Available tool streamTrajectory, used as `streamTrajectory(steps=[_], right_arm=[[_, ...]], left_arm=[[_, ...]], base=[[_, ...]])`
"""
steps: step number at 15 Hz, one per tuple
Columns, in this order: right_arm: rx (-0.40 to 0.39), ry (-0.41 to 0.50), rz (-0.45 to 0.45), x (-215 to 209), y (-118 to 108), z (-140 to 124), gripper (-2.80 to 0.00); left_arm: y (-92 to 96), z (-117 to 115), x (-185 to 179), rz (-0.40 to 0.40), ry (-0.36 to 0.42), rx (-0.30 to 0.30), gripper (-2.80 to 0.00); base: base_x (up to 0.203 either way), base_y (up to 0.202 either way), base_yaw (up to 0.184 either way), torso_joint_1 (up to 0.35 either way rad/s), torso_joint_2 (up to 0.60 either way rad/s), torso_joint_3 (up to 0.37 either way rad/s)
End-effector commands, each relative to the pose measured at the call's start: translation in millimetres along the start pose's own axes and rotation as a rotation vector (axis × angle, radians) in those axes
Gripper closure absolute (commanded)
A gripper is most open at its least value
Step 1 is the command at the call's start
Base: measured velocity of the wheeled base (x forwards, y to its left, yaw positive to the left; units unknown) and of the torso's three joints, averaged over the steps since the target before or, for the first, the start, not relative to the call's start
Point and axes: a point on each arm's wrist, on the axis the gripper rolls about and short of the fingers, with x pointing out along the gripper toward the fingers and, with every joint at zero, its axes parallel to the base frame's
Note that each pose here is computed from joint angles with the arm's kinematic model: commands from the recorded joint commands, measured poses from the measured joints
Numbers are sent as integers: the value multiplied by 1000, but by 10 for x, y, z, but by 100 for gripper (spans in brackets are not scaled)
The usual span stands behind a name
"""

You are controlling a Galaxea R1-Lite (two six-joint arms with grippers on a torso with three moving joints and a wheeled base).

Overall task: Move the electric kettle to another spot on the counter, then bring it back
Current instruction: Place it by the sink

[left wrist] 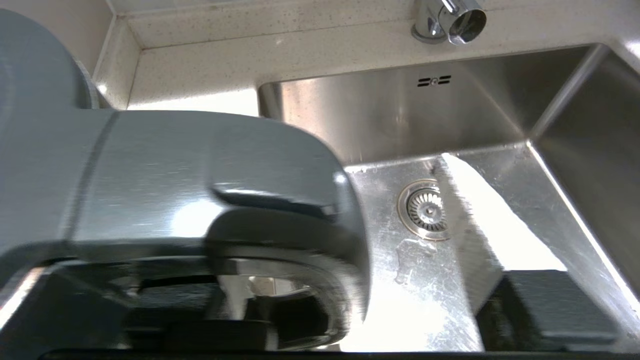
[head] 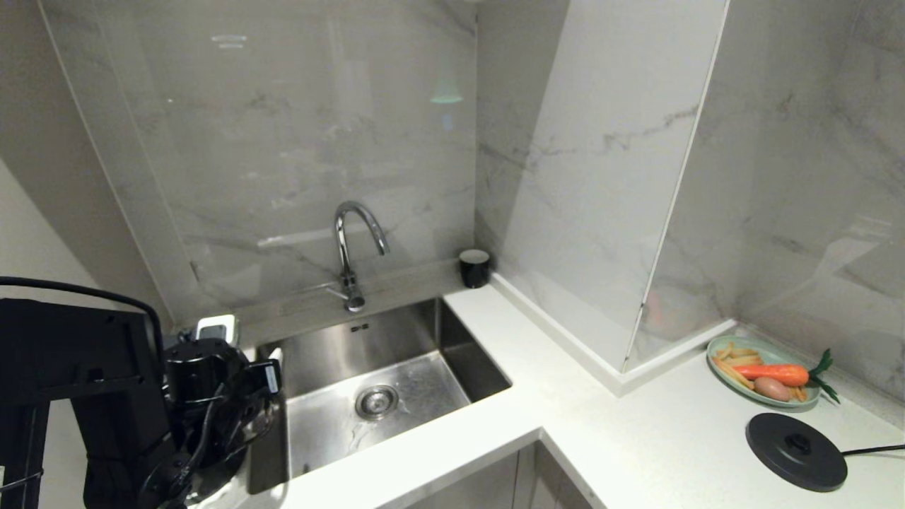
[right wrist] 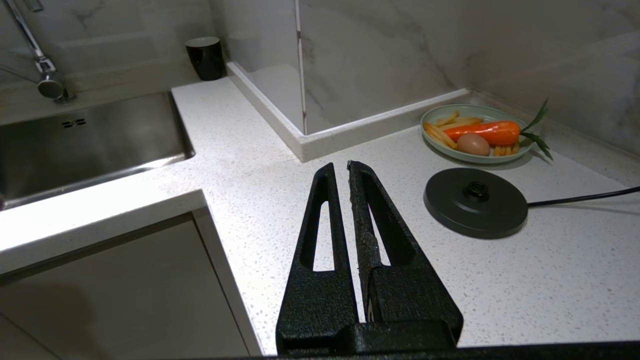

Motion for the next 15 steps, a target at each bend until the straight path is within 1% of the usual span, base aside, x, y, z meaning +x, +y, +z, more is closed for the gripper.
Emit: streamTrajectory(steps=[1, 4, 8, 11, 15], right_arm=[[0, -1, 0, 0, 0, 1, 0], [0, -1, 0, 0, 0, 1, 0], [0, -1, 0, 0, 0, 1, 0], [0, -1, 0, 0, 0, 1, 0], [0, -1, 0, 0, 0, 1, 0]], left_arm=[[-15, -24, -57, -7, 11, 5, -280], [-16, -107, -146, -16, 54, 22, -280], [-31, -174, -215, -22, 87, 33, -280], [-72, -168, -275, -36, 87, 40, -280], [-50, -186, -416, -46, 113, 55, -280]], base=[[0, 0, 0, 0, 0, 0], [0, 0, 0, 0, 0, 0], [0, 0, 0, 0, 0, 0], [0, 0, 0, 0, 0, 0], [0, 0, 0, 0, 0, 0]])
